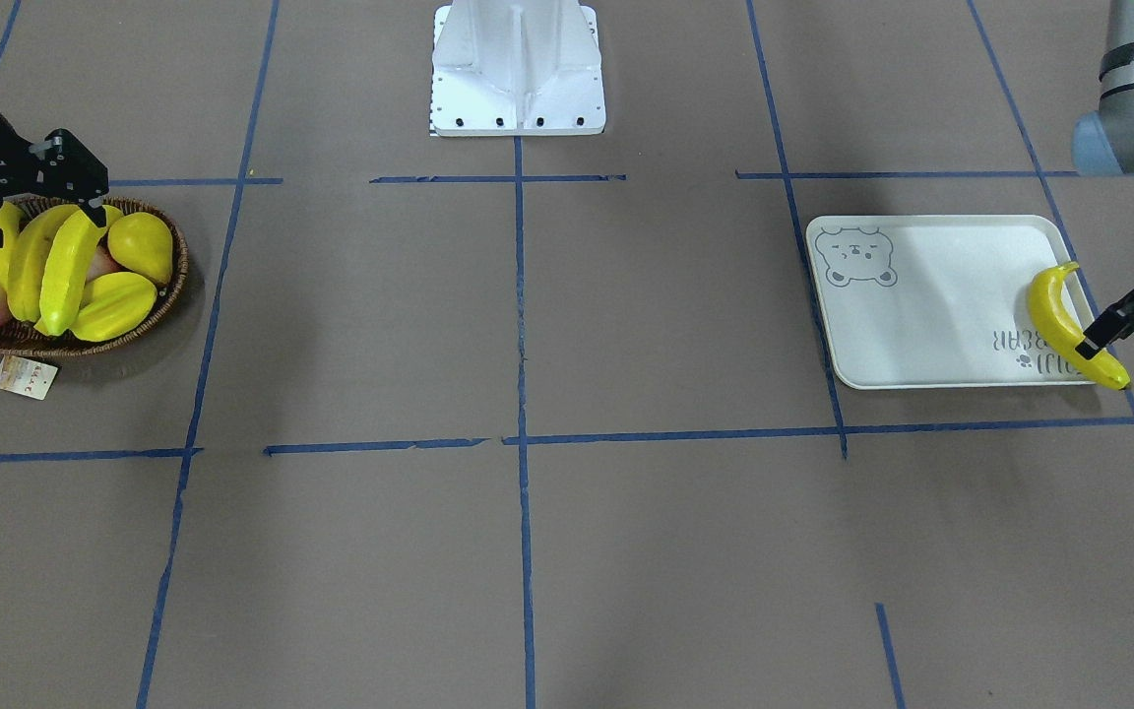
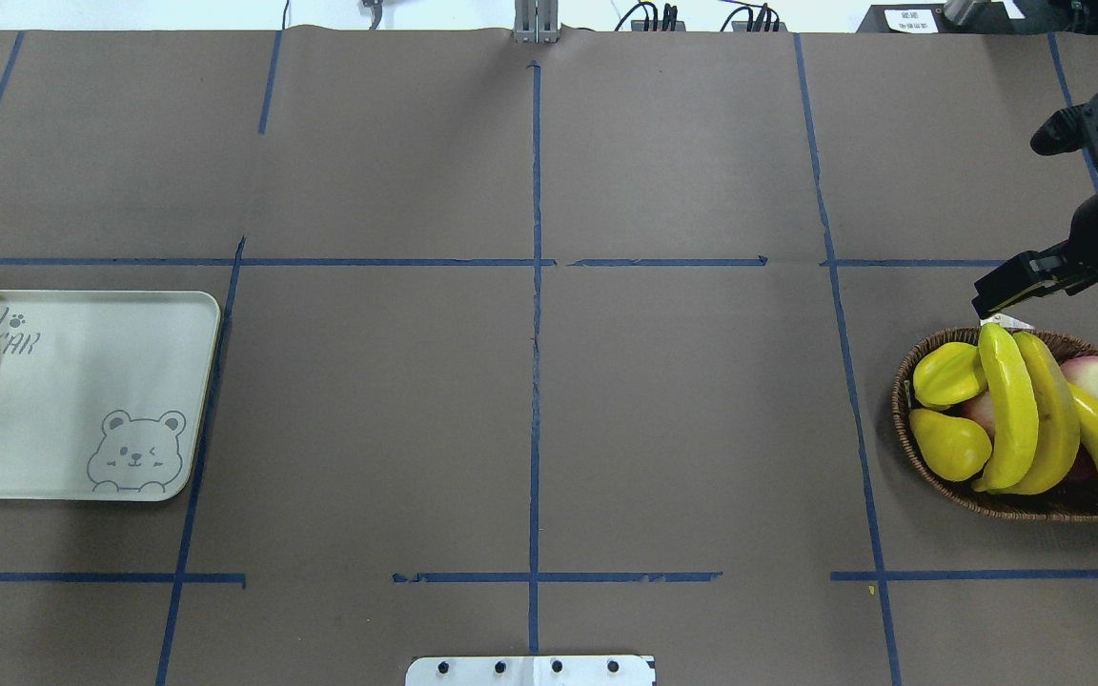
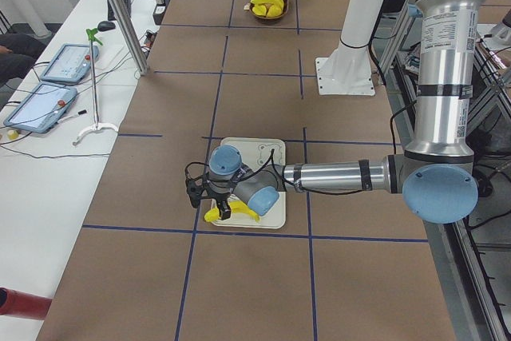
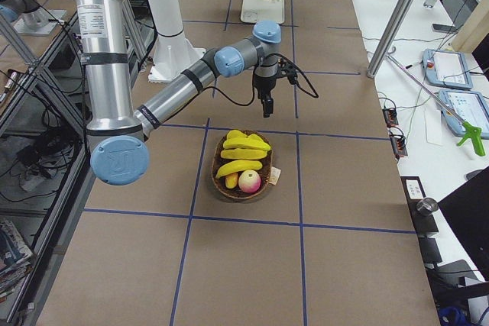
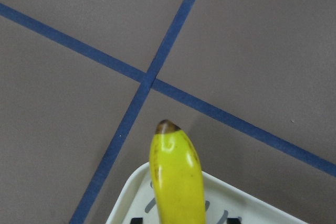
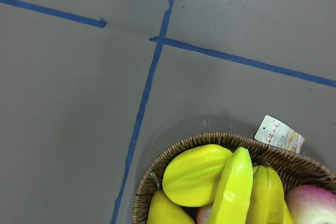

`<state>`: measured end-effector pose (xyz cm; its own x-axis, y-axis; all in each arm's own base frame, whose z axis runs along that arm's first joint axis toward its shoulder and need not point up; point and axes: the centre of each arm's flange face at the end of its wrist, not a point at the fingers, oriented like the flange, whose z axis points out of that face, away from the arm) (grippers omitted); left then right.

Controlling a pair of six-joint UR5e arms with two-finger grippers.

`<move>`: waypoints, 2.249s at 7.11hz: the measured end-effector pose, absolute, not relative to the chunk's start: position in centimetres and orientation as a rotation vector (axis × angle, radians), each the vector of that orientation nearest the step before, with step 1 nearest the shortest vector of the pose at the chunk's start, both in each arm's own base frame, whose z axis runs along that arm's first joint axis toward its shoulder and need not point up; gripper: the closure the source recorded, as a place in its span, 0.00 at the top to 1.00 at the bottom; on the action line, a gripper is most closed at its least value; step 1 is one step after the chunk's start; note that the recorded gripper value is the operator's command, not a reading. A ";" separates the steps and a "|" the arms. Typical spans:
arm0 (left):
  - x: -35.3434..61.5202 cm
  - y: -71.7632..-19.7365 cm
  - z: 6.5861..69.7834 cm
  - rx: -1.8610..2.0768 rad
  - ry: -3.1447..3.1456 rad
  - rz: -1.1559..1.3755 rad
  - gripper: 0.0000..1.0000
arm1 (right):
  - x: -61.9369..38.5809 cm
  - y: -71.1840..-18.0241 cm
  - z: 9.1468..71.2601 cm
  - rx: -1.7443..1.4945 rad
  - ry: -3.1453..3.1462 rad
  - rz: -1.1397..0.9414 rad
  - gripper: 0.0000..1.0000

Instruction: Transfer all bananas from basket to plate

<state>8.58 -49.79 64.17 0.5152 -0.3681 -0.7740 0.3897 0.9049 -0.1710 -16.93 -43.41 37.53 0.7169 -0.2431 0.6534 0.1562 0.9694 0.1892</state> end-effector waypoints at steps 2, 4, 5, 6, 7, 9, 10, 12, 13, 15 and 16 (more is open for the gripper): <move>8.2 -50.1 59.1 0.064 0.967 -0.426 1.00 | -15.7 -41.6 40.8 0.140 -0.723 -0.197 0.99; 8.3 -50.1 57.5 0.076 0.976 -0.418 1.00 | -15.2 -39.6 43.0 0.160 -0.743 -0.105 0.99; 8.3 -50.1 57.3 0.078 0.977 -0.416 1.00 | -16.3 -38.6 43.5 0.153 -0.751 -0.066 0.98; 8.3 -50.1 57.3 0.078 0.977 -0.416 1.00 | -18.4 -37.4 43.9 0.146 -0.739 -0.027 0.94; 8.3 -50.1 57.2 0.078 0.977 -0.416 1.00 | -20.2 -35.9 44.7 0.143 -0.719 0.003 0.85; 8.3 -50.0 57.3 0.077 0.976 -0.415 1.00 | -21.9 -33.9 46.1 0.127 -0.688 0.050 0.76; 8.3 -50.0 57.4 0.076 0.976 -0.415 1.00 | -23.0 -33.1 46.4 0.122 -0.671 0.064 0.76; 8.3 -49.9 57.4 0.076 0.976 -0.415 1.00 | -23.7 -32.0 47.4 0.113 -0.636 0.068 0.74; 8.2 -49.9 57.4 0.076 0.975 -0.415 1.00 | -23.8 -31.7 47.8 0.112 -0.622 0.066 0.71; 8.2 -49.9 57.5 0.075 0.975 -0.416 1.00 | -24.0 -31.6 48.3 0.116 -0.606 0.063 0.65; 8.2 -49.9 57.5 0.074 0.974 -0.415 1.00 | -24.2 -31.6 48.5 0.116 -0.602 0.061 0.63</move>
